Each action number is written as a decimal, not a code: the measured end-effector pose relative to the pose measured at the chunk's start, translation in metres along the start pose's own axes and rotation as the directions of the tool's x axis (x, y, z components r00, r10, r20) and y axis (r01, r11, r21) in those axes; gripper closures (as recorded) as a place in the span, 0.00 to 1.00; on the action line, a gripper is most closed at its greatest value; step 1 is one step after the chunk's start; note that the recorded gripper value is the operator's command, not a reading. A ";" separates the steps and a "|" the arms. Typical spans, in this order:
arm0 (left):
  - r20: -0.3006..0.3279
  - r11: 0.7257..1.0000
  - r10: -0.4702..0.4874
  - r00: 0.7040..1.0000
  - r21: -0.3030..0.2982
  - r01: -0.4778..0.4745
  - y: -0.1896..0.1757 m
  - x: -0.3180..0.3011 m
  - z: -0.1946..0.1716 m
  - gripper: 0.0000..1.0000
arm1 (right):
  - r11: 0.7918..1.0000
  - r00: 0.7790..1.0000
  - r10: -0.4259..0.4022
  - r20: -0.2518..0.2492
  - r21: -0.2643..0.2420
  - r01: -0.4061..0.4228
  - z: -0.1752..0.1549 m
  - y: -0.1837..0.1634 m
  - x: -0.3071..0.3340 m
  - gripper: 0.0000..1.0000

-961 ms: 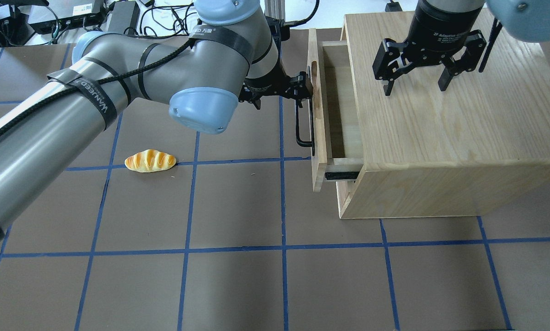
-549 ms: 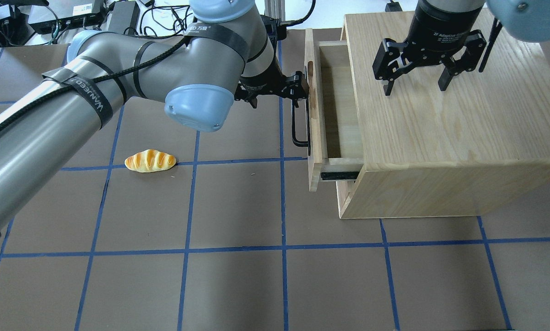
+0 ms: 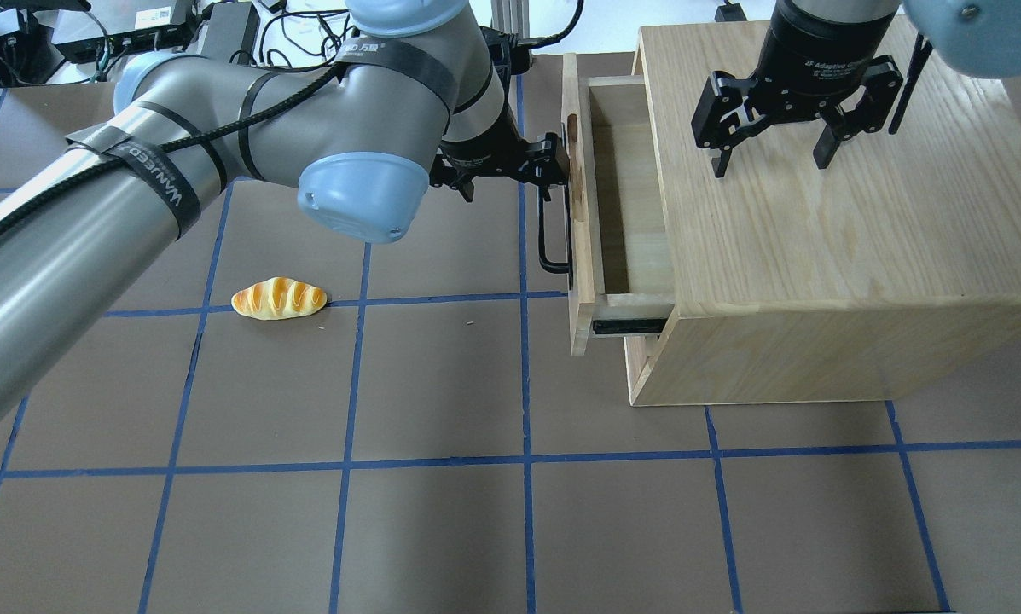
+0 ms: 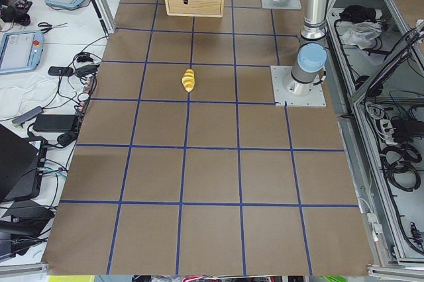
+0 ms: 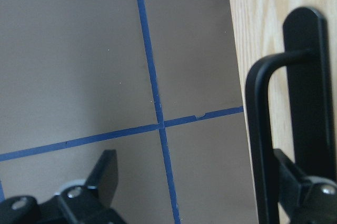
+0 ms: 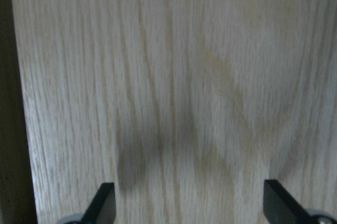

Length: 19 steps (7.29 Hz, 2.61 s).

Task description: Open upper drawer

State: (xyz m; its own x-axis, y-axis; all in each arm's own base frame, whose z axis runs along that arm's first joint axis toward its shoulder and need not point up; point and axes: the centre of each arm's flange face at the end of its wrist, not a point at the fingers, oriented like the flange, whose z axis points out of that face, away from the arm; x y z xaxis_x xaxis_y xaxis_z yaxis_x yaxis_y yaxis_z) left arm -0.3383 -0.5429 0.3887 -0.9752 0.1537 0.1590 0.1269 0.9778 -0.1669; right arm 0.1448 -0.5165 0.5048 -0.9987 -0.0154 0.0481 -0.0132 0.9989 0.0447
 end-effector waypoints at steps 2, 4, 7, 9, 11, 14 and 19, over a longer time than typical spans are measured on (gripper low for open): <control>0.004 1.000 -0.007 1.000 -0.007 0.007 0.000 -0.005 -0.004 0.00 | 1.000 1.000 0.001 0.000 0.000 -0.001 0.000 0.000 0.000 0.00; 0.008 1.000 -0.008 1.000 -0.012 0.008 -0.004 -0.018 -0.005 0.00 | 1.000 1.000 0.001 0.000 0.000 -0.001 0.000 0.000 0.000 0.00; 0.031 0.999 0.037 0.999 -0.013 -0.036 -0.005 -0.026 -0.007 0.00 | 1.000 1.000 0.001 0.000 0.000 -0.001 0.000 0.000 0.000 0.00; 0.041 0.999 0.044 0.998 -0.021 -0.043 -0.006 -0.031 -0.008 0.00 | 1.000 1.000 0.001 0.000 -0.001 -0.001 0.000 0.000 0.000 0.00; 0.043 0.999 0.046 0.998 -0.023 -0.045 -0.007 -0.036 -0.009 0.00 | 1.000 1.000 0.001 0.000 0.000 -0.001 0.000 0.000 0.000 0.00; 0.046 0.999 0.052 0.998 -0.020 -0.051 -0.010 -0.047 -0.014 0.00 | 1.000 1.000 0.000 0.000 0.000 0.000 0.000 0.000 0.000 0.00; 0.047 0.998 0.051 0.998 -0.028 -0.050 -0.002 -0.046 -0.039 0.00 | 1.000 1.000 0.001 0.000 0.000 -0.001 0.000 0.000 0.000 0.00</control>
State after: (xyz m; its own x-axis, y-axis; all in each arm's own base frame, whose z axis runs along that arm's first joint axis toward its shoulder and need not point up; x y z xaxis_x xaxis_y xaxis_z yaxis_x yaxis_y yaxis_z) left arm -0.2868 -0.5458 0.4199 -0.9749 0.1966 0.1043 0.1803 0.9725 -0.1477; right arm 0.1448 -0.5165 0.5049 -0.9987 -0.0139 0.0481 -0.0118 0.9989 0.0445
